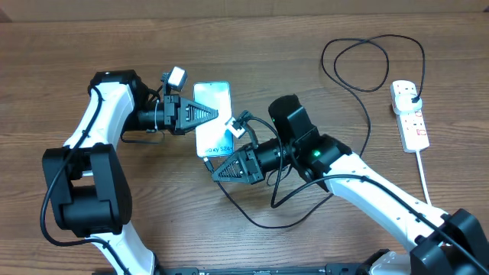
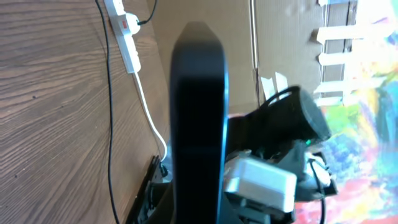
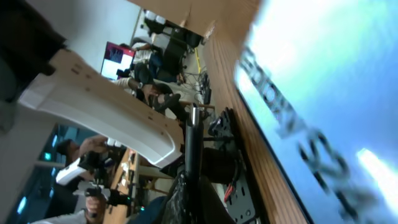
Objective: Plug charger to phone and switch on socket
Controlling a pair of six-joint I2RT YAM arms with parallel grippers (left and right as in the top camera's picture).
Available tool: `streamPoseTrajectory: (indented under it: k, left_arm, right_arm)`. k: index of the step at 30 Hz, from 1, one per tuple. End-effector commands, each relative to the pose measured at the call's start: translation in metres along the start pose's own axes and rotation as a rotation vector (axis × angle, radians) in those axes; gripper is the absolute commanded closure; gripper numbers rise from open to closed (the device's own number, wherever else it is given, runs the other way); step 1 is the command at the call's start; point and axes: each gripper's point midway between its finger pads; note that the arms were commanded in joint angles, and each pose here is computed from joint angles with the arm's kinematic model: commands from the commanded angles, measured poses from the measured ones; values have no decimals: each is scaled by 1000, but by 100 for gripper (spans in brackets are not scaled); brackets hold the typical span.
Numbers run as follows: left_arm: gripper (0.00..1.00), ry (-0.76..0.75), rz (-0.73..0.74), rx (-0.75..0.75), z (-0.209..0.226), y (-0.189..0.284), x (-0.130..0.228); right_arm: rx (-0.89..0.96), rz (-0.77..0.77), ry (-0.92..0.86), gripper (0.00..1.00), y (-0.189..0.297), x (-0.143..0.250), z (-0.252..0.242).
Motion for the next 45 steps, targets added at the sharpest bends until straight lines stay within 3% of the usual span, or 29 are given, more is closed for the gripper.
streamPoseTrajectory:
  k: [1,11,17,20,45]
  left_arm:
    - [95,14,-47,49,-16,7,-6]
    - [96,30,-55,49,-14,10,-10]
    - [95,28,-61,49,-14,12,-11]
    - [95,28,-61,49,-14,12,-11]
    - [96,77,-58,50,-14,11,-11]
  right_arm:
    - [32,-7,-62,96,-2,9,-3]
    - [35,-54,-10,96,-2,8,7]
    - [82,-238,45,96,21,3,23]
    - [166,-335,-60,96,30,9,3]
    - [10,-365,-82,96,13,-6,-9]
Point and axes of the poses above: each gripper's point midway between its finger pads, its own y axis back along the fingers, its own z axis along the line the jaws close on, x = y × z, and after that the axes turned 7 degrees about y, right-handed
